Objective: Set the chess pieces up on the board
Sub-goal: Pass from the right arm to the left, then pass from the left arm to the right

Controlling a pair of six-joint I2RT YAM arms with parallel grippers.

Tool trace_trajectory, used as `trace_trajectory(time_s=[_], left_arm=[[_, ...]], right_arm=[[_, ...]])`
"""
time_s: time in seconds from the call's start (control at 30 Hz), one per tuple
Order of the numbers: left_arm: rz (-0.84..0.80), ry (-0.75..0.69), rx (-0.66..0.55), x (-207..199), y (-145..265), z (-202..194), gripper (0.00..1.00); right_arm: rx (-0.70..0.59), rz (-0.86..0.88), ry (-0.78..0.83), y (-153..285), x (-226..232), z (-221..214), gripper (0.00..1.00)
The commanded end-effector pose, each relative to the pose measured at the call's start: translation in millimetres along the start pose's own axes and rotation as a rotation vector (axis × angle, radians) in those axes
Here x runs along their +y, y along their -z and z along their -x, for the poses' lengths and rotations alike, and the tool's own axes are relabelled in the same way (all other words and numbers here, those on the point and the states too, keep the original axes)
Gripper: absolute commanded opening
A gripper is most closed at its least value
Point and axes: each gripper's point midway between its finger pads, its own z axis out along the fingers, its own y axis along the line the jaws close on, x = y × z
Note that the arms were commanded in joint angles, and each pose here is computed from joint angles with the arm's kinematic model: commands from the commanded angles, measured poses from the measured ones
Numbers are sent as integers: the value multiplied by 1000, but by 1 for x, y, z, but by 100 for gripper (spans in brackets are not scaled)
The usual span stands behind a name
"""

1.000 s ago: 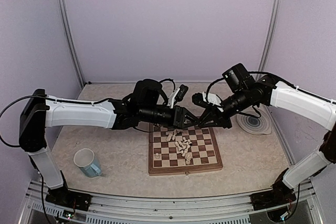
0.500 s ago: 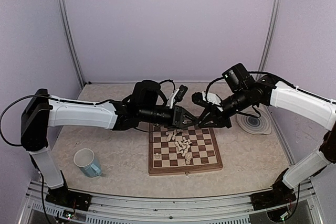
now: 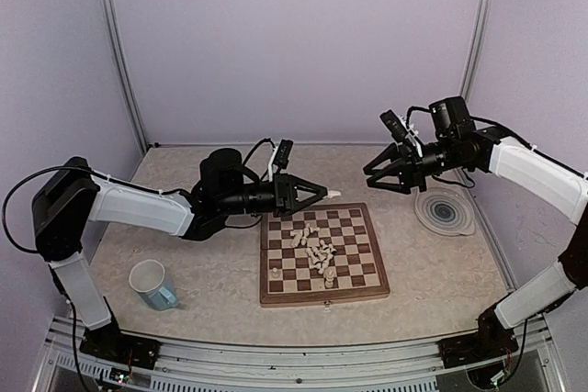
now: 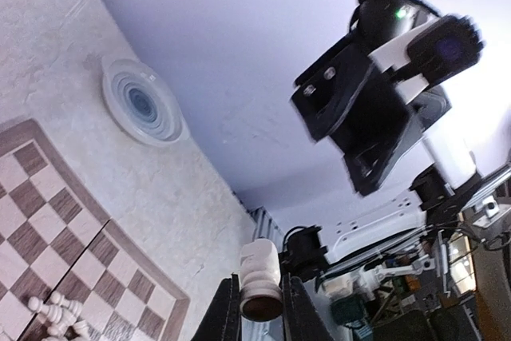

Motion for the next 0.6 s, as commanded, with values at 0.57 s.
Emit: trace_trajectory(time_s=[0.57], left_arm=[[-386, 89, -69, -65, 8, 27, 11]], right_arm=[[-48, 152, 85, -50, 18, 37, 39]])
